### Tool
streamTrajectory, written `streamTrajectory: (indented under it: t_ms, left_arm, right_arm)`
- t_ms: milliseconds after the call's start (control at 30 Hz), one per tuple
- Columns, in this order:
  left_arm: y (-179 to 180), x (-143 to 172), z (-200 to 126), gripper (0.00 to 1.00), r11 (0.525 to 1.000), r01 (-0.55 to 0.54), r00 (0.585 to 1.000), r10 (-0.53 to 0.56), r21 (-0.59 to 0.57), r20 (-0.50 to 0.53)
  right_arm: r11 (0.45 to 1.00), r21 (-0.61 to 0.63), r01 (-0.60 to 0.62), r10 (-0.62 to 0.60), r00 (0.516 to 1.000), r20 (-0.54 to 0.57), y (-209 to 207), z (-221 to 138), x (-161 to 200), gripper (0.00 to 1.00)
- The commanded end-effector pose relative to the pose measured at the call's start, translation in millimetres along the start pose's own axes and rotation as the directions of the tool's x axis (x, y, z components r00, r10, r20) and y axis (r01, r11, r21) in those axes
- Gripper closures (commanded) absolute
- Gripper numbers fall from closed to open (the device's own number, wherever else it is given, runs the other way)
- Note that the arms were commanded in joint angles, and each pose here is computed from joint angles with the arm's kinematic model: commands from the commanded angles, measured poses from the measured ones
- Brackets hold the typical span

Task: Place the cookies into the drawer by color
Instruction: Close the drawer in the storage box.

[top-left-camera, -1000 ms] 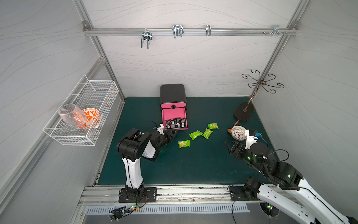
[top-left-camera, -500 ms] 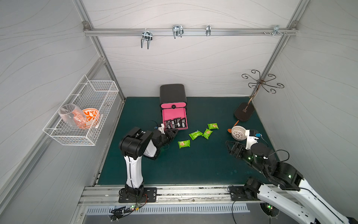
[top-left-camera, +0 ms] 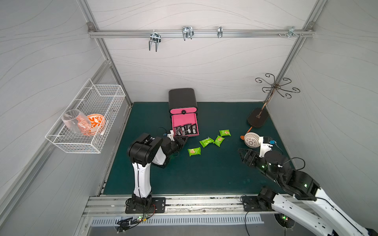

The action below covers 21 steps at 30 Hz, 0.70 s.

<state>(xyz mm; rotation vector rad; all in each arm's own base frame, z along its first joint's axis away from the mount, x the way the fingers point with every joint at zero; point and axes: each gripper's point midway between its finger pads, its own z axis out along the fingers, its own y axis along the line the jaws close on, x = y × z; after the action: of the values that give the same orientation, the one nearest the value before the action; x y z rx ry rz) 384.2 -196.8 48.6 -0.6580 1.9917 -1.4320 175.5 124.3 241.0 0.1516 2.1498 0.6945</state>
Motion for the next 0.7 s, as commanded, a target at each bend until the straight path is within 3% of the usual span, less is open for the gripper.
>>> streamTrajectory:
  t_ms: [0,267,667]
  left_arm:
    - [-47.7,-14.1,-1.3,0.72,0.991,-0.038,0.998,0.032,0.131,0.045]
    - [-75.9,-22.3,-3.7,0.73,0.983,-0.039,0.998,0.028,0.180,0.061]
    - [-86.9,-43.7,10.6,0.72,0.985,-0.062,0.993,0.045,0.160,0.105]
  right_arm:
    - [1.000,0.008,-0.020,0.020,1.000,0.019,-2.1,-2.5,-4.2,0.22]
    - [1.000,0.011,-0.019,0.019,1.000,0.021,-3.6,-3.9,-3.9,0.22]
    - [1.000,0.014,-0.020,0.019,1.000,0.023,-5.2,-7.1,-4.7,0.22]
